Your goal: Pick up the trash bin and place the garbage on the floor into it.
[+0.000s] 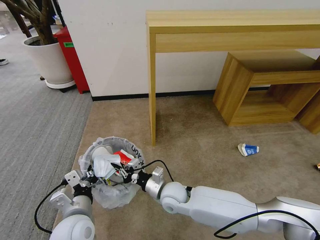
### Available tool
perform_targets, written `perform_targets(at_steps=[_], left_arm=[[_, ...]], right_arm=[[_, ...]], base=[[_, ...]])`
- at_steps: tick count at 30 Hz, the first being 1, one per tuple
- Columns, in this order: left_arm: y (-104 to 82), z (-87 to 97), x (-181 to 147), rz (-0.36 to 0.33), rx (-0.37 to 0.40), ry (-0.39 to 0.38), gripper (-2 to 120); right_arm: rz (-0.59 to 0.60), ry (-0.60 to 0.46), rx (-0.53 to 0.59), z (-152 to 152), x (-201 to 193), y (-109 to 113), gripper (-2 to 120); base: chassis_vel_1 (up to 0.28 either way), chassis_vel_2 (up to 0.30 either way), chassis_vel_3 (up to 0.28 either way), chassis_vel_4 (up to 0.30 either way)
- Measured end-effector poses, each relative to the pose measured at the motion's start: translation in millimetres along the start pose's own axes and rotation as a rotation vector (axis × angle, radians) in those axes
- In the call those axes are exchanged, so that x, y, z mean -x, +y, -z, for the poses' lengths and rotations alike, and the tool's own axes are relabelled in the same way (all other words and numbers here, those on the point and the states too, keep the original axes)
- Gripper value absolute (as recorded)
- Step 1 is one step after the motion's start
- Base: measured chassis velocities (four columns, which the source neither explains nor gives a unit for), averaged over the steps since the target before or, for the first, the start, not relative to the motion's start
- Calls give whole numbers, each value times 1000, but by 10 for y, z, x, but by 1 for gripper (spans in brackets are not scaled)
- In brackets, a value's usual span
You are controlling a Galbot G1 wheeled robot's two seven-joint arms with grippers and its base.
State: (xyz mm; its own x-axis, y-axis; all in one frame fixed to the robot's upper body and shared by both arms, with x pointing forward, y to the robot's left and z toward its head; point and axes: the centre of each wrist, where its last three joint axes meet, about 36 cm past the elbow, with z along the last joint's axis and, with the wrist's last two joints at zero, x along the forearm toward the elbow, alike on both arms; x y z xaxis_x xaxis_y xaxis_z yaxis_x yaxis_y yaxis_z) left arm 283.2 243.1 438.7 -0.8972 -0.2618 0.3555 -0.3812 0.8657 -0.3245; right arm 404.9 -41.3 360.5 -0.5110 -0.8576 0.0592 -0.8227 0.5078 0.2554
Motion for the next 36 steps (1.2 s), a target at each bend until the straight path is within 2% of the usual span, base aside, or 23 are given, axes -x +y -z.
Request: perform_targets(at_steps=[3, 4, 6, 8, 9, 12, 14, 15, 18, 21, 28, 36], left_arm=[[35, -3, 19, 25, 5, -2, 1], [35, -3, 19, 25, 5, -2, 1], [32, -12, 23, 25, 5, 1, 1], [30, -18, 23, 23, 5, 4, 1], [29, -19, 22, 22, 4, 4, 1], [32, -21, 20, 24, 5, 5, 1], [28, -30, 14, 22, 6, 9, 1], [28, -30, 14, 22, 6, 9, 1], [26, -33, 11, 21, 7, 9, 1], [21, -36, 10, 18, 8, 10, 1], [28, -41, 9, 19, 10, 11, 1], [50, -44, 16, 21, 11, 12, 1]], right_arm=[[-23, -8, -3, 37, -69, -75, 39], [-23, -8, -3, 37, -69, -75, 39], [-25, -13, -3, 55, -102, -80, 50], [-27, -14, -2, 54, -114, -81, 53], [-29, -16, -2, 54, -133, -82, 62], [-31, -18, 0, 52, -148, -80, 68], [-33, -22, 2, 45, -153, -72, 80], [-33, -22, 2, 45, -153, -72, 80], [-29, -30, 5, 50, -138, -47, 93], [-20, -41, 8, 64, -120, -20, 99], [23, -111, 19, 172, -61, 0, 100], [14, -249, 55, 561, -58, -18, 100]], base=[[0, 0, 0, 0], [0, 0, 0, 0], [0, 0, 0, 0], [0, 0, 0, 0], [0, 0, 0, 0], [0, 0, 0, 0], [0, 0, 0, 0], [0, 0, 0, 0], [0, 0, 0, 0], [0, 0, 0, 0], [0, 0, 0, 0], [0, 0, 0, 0]])
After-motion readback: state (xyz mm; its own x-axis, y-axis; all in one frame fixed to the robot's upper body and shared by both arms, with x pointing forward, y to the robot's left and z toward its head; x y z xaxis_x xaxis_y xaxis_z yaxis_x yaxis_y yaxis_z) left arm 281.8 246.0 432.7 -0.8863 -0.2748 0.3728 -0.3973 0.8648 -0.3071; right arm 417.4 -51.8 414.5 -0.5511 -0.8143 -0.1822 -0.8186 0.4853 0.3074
